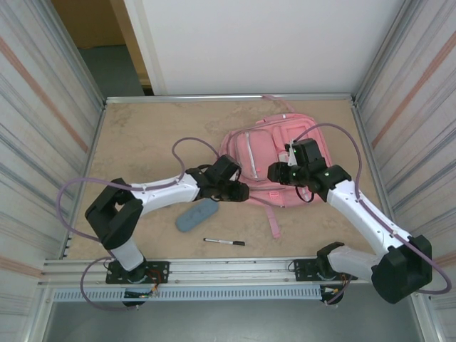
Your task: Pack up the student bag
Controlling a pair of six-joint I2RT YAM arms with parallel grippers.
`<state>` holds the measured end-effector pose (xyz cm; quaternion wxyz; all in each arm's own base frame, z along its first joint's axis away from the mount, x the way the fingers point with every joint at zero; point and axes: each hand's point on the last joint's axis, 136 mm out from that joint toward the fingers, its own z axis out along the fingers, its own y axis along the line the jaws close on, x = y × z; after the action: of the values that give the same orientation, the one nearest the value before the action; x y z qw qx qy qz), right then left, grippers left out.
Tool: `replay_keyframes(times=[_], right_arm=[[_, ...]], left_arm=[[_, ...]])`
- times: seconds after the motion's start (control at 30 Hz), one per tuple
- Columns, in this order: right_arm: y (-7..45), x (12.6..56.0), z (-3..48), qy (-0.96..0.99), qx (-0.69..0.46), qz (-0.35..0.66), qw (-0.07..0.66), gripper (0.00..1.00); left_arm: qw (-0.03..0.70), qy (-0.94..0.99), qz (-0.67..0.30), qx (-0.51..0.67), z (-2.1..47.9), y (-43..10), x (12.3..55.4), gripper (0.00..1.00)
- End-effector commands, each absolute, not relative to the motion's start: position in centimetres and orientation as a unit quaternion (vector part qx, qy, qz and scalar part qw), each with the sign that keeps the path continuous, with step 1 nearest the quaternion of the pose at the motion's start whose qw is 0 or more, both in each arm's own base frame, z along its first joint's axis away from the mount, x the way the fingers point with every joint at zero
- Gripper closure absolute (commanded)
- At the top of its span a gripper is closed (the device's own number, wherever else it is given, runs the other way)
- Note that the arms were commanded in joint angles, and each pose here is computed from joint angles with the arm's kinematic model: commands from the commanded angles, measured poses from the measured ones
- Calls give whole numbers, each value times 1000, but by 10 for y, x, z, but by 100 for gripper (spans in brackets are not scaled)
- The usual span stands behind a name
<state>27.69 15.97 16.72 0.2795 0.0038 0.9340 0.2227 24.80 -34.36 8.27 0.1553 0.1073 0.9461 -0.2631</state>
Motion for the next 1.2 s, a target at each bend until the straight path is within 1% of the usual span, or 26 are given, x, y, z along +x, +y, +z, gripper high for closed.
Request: replay_keyframes(times=[0.0, 0.1, 0.23, 0.43, 0.63, 0.73, 0.8, 0.87, 0.93, 1.1, 1.17], right_arm=[[153, 268, 158, 941, -7, 207, 268, 54], [151, 262, 152, 942, -5, 208, 263, 53], [149, 257, 147, 941, -6, 210, 265, 53], [151, 255, 143, 940, -9, 216, 263, 52], [156, 256, 139, 940, -11, 228, 253, 52], [159, 255, 135, 943, -9, 231, 238, 51], [160, 255, 134, 942, -6, 235, 237, 50], [161, 254, 133, 942, -7, 238, 235, 50], [161, 253, 130, 944, -6, 237, 229, 49], [170, 245, 111, 948, 44, 259, 181, 44], [176, 240, 104, 950, 63, 260, 159, 42]], left_arm=[[168, 952, -227, 118, 84, -343, 253, 58], [156, 957, -215, 119, 78, -346, 255, 58], [163, 959, -198, 123, 74, -348, 260, 59], [151, 964, -180, 125, 67, -349, 261, 61], [141, 963, -184, 137, 64, -359, 258, 72], [135, 963, -182, 144, 62, -362, 259, 82], [130, 963, -181, 152, 63, -364, 257, 86], [132, 961, -183, 157, 64, -364, 258, 94], [136, 959, -187, 164, 67, -365, 258, 100], [152, 944, -229, 184, 90, -374, 255, 100], [170, 927, -271, 198, 103, -386, 256, 100]])
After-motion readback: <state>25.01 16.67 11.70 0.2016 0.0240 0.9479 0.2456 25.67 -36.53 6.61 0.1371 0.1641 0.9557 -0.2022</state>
